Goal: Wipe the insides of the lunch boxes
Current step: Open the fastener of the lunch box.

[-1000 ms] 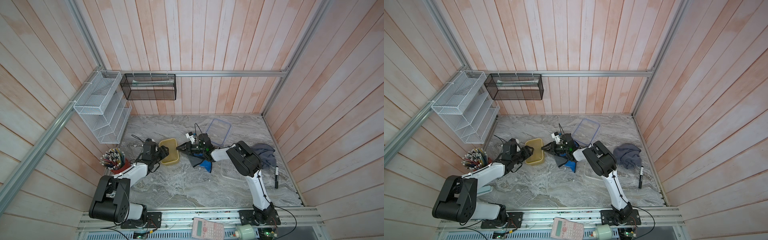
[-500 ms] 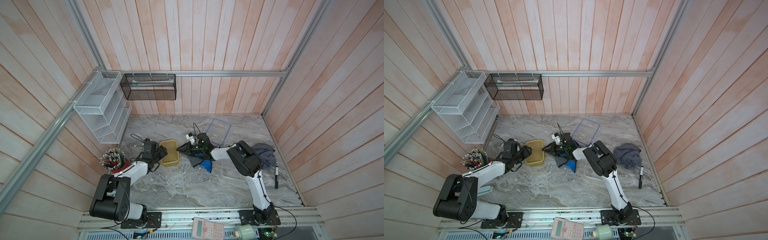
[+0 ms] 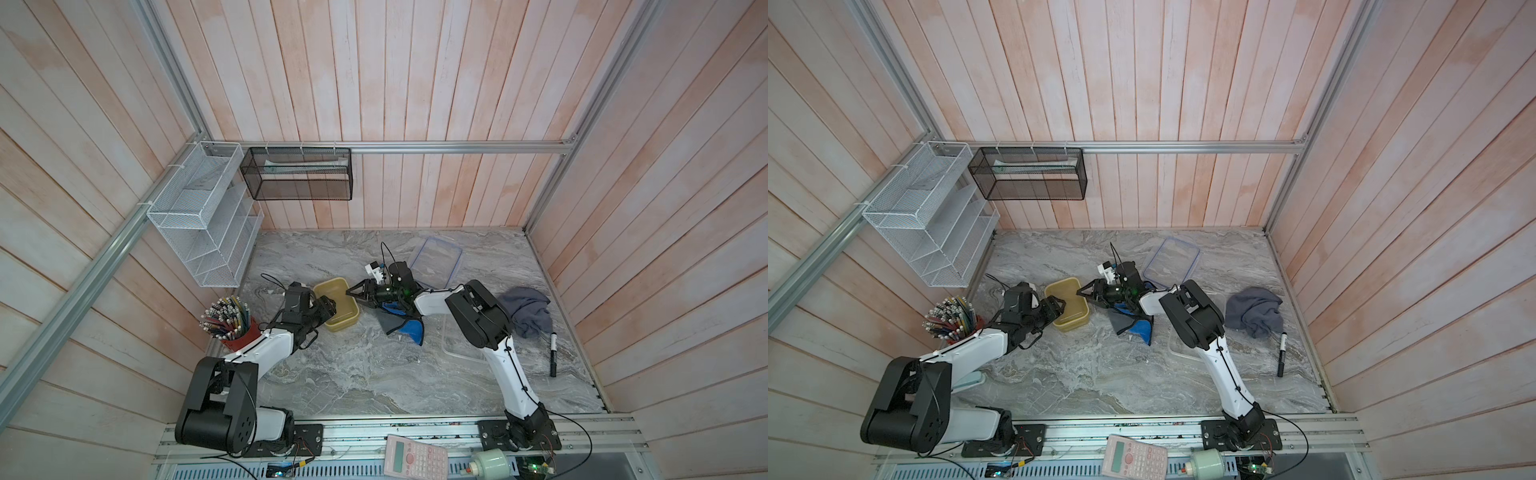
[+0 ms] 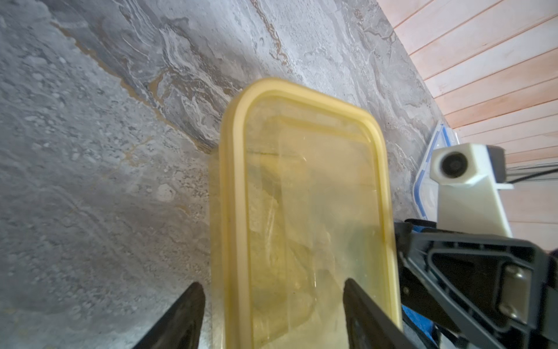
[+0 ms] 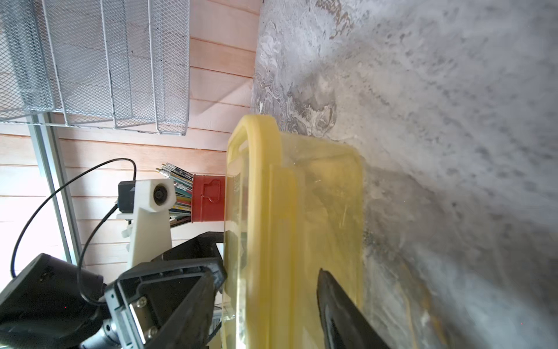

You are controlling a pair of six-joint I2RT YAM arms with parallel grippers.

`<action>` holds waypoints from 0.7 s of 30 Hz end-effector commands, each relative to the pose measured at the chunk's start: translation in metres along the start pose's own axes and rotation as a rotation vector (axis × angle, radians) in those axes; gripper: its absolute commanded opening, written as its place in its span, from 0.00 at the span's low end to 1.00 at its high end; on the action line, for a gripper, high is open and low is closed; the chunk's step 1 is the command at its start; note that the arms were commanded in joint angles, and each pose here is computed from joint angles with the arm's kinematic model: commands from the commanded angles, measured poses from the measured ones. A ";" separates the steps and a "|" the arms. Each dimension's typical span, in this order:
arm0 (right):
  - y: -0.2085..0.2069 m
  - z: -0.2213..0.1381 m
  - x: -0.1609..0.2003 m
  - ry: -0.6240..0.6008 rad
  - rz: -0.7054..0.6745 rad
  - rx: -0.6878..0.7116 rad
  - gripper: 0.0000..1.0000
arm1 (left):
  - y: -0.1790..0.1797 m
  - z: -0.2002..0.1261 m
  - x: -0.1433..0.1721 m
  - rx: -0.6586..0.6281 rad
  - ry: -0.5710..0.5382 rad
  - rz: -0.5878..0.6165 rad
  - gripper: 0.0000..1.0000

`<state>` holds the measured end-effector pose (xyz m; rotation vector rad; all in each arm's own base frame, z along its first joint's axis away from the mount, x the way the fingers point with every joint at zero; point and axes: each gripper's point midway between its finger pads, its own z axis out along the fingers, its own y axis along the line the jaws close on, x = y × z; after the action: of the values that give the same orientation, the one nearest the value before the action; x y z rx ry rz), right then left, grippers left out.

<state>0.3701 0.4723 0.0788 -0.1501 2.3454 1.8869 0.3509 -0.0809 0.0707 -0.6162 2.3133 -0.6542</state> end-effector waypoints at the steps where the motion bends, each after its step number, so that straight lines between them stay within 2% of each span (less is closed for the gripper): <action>1: 0.010 -0.003 -0.006 -0.019 -0.002 -0.058 0.59 | 0.010 -0.002 0.010 0.019 0.036 -0.056 0.72; 5: 0.017 -0.007 -0.005 -0.036 0.023 -0.091 0.59 | 0.003 -0.006 0.007 0.069 0.010 -0.067 0.72; 10: 0.022 -0.008 0.001 -0.029 0.091 -0.151 0.46 | -0.003 -0.003 0.009 0.116 0.018 -0.084 0.72; 17: 0.025 -0.006 0.006 -0.024 0.101 -0.160 0.44 | -0.001 -0.001 0.011 0.120 0.013 -0.106 0.71; 21: 0.035 -0.005 0.007 -0.030 0.098 -0.191 0.37 | 0.002 0.002 0.016 0.121 0.025 -0.126 0.71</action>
<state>0.3658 0.4693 0.1010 0.0135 2.2505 2.0827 0.3475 -0.0883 0.0751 -0.6721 2.2245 -0.8446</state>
